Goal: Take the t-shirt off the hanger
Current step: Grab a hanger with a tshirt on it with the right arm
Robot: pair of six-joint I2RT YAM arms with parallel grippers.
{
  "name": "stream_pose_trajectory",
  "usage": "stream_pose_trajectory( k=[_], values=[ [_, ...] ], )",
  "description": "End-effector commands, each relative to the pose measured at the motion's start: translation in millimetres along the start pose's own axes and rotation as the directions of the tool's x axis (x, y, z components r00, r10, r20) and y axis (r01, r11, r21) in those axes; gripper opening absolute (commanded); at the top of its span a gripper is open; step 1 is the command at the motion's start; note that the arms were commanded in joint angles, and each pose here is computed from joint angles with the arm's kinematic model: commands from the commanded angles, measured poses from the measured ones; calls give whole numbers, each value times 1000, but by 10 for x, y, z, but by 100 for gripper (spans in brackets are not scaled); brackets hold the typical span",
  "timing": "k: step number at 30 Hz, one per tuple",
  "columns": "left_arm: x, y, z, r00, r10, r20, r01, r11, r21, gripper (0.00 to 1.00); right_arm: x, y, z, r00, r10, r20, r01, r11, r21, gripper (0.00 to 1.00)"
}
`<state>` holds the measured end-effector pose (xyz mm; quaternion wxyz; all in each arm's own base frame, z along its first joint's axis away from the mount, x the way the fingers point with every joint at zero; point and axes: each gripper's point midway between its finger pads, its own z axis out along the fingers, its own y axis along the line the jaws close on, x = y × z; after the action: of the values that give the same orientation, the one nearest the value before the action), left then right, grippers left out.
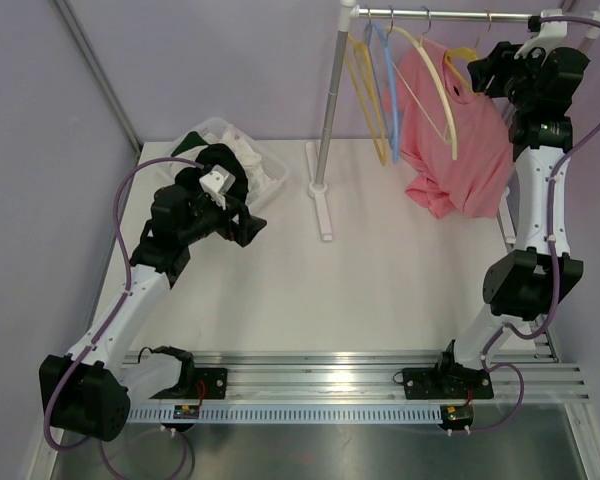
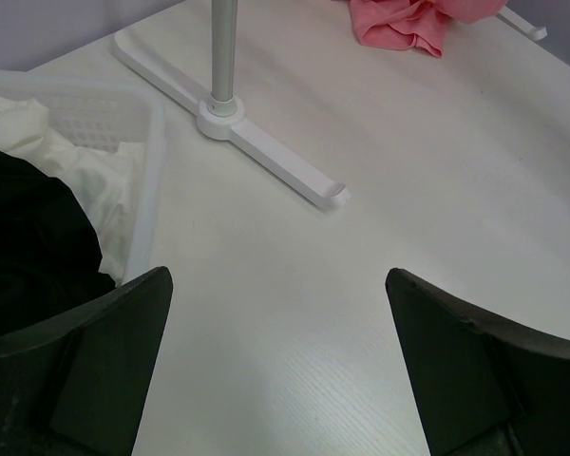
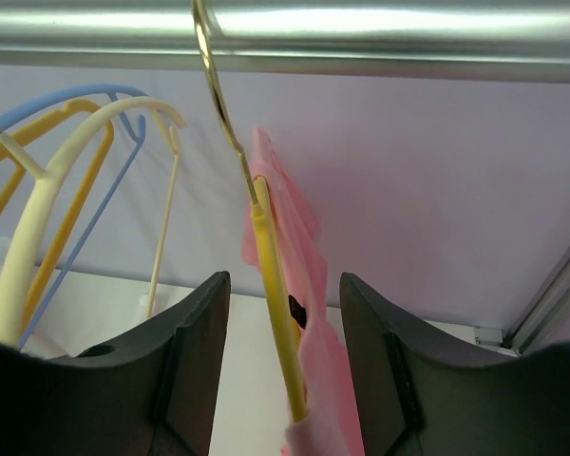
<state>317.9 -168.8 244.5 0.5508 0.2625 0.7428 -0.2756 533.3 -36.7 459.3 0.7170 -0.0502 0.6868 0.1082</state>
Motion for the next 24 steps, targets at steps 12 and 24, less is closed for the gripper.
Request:
stream_pose_trajectory(
  k=[12, 24],
  values=[
    [-128, -12, -21, 998, 47, 39, -46, 999, -10, 99, -228, 118, 139, 998, 3, 59, 1, 999, -54, 34],
    [-120, -22, -14, 998, 51, 36, -50, 999, -7, 99, -462, 251, 37, 994, -4, 108, 12, 997, -75, 0]
  ],
)
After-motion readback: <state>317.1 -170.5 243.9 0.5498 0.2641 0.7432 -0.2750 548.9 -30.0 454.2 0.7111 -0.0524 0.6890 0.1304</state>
